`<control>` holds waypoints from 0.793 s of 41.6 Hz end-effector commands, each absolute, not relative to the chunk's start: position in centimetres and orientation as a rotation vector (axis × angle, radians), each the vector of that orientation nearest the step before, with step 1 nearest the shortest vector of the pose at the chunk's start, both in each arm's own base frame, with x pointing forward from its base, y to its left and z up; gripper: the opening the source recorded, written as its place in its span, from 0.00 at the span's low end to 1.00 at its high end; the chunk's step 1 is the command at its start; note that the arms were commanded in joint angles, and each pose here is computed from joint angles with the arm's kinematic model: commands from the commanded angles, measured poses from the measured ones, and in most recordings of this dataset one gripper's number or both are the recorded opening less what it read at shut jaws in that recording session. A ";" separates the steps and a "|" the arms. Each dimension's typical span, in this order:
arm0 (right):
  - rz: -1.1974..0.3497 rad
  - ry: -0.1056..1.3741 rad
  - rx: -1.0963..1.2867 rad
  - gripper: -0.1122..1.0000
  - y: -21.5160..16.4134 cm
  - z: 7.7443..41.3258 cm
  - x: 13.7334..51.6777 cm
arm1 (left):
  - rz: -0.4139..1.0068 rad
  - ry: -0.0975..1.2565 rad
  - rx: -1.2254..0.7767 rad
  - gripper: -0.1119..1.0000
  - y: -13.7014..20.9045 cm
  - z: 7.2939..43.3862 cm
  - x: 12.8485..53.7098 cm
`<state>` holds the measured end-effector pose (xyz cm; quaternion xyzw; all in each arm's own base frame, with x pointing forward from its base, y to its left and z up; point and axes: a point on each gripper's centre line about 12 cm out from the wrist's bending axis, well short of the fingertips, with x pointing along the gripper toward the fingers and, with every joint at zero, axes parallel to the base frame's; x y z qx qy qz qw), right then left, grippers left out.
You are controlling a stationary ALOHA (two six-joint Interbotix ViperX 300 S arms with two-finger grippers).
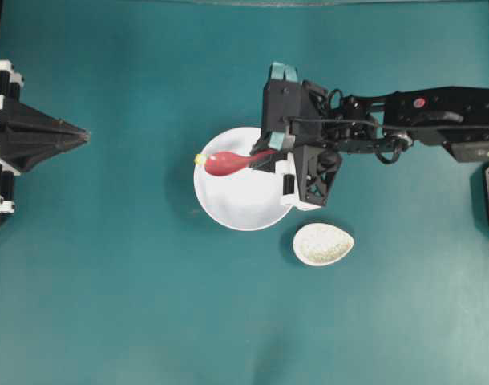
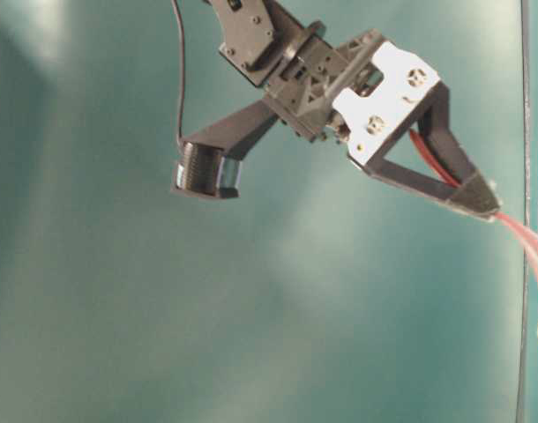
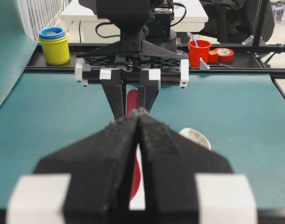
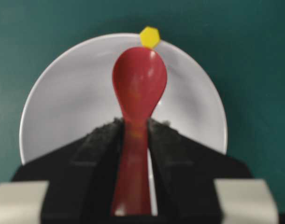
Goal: Scoop the yellow hexagonal prism block from the bowl with a spoon using the right arm.
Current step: 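Push the spoon under the yellow block along the bowl wall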
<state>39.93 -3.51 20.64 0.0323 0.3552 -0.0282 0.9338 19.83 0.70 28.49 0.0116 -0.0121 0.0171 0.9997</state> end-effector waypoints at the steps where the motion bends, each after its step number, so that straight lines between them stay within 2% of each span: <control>1: -0.060 0.679 0.066 0.32 -3.5 22.2 40.0 | 0.036 -0.044 0.027 0.10 0.7 29.2 20.0; 33: -0.057 0.696 0.067 0.32 -3.4 21.7 40.0 | 0.035 -0.044 0.028 0.10 0.7 29.2 20.0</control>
